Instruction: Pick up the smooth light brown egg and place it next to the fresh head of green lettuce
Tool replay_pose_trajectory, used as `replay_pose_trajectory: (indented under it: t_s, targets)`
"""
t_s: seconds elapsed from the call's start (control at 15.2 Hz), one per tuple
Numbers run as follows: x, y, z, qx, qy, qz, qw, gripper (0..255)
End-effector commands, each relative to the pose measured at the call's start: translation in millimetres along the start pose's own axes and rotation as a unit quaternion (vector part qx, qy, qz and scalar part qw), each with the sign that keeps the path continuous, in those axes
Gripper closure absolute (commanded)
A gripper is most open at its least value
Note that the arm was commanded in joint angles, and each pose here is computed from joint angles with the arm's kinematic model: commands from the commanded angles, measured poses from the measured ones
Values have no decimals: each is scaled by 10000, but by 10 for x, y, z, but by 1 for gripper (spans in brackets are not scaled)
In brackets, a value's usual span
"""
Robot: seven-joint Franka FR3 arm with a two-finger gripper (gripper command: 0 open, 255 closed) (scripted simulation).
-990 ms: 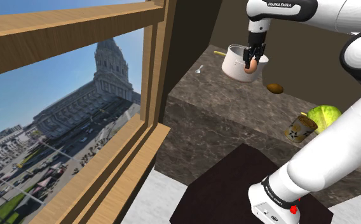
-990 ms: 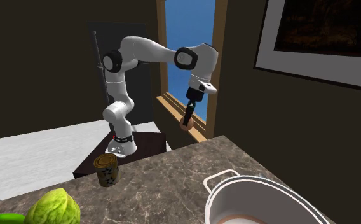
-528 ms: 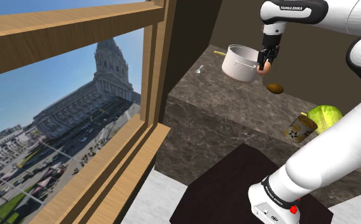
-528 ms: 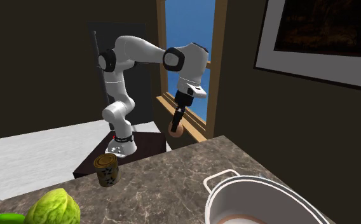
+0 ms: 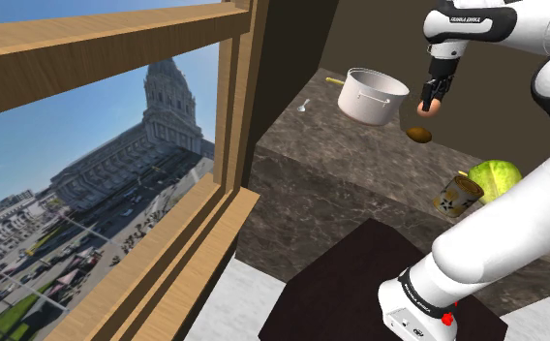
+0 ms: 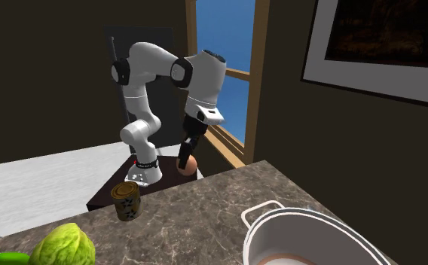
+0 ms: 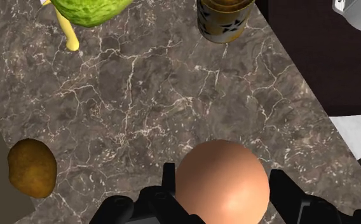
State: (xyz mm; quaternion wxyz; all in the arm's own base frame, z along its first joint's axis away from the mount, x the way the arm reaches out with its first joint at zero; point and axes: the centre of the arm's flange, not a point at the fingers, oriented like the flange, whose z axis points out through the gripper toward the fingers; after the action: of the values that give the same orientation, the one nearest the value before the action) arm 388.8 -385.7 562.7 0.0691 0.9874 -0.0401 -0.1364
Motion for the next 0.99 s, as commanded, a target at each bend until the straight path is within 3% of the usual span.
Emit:
replay_pose_trajectory:
  t_s: [0.0,0.92]
  targets:
    - [-99,216,100,-3,1,-10,10000,255]
    - [-976,1769,581,-3,1,-10,10000,255]
